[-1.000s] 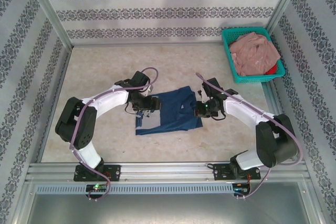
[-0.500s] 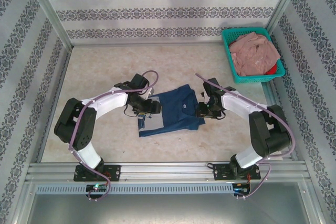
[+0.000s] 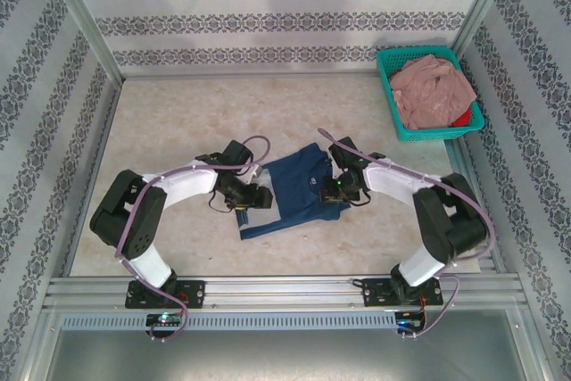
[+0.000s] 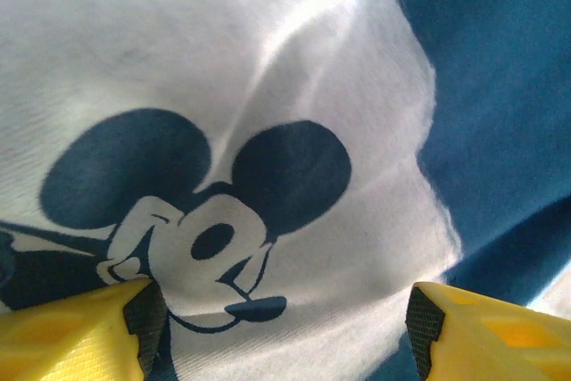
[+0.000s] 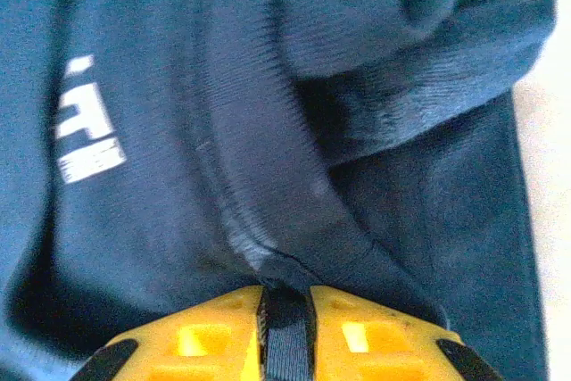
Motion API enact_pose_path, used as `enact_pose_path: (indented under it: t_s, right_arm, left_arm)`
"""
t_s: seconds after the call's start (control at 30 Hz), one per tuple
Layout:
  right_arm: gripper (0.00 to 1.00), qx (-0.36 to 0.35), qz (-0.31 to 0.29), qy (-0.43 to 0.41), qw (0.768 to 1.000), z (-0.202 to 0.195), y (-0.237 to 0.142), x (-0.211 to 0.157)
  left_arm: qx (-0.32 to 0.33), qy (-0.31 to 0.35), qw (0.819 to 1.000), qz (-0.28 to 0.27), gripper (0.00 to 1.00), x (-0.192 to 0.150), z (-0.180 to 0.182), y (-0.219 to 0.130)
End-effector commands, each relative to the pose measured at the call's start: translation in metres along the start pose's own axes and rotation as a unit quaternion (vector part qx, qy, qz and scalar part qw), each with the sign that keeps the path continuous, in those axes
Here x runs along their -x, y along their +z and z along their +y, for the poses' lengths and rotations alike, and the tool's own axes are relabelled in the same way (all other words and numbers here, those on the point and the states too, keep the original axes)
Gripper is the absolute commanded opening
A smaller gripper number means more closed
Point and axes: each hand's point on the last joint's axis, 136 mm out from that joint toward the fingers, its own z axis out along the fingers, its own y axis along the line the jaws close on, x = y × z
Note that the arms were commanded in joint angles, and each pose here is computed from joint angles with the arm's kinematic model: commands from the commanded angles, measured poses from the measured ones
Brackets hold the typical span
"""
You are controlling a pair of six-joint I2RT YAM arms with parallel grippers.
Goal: Fold the inside-out t-shirt
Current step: Rotate the T-shirt at the center of the table.
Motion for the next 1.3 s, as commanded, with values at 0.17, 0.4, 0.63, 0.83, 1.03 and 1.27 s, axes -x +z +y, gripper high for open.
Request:
enact_pose_path:
  t_s: [0.17,0.4,0.63,0.83,1.03,1.27]
  right_arm:
    - [0.18,0.019,-0.045,-0.028,0.998,0.005,-0.001,0.091]
    - [0.29,0.041,-0.094,-0.075,0.992,0.035,-0.045,0.132]
    - [0.57,0.03,-0.09,0.027,0.995,-0.016,-0.067,0.059]
    - [0.72,0.035,-0.077,0.075,0.994,-0.028,-0.052,0.026]
    - [0.73,0.025,-0.067,0.085,0.994,-0.029,-0.027,0.023]
    - [0.7,0.017,-0.061,0.079,0.995,-0.026,-0.004,0.033]
  left_arm:
    - [-0.061,0.091,0.992,0.065,0.76,-0.074,-0.076,0.016]
    - [-0.08,0.186,0.978,-0.051,0.77,-0.016,-0.116,-0.033]
    - [-0.022,0.089,0.984,-0.155,0.84,0.112,-0.043,-0.058]
    - [-0.009,0.127,0.985,-0.112,0.88,0.16,-0.019,-0.03]
    - [-0.041,0.16,0.984,-0.063,0.89,0.171,-0.026,-0.007]
    - [-0.064,0.172,0.983,-0.024,0.87,0.168,-0.025,0.014]
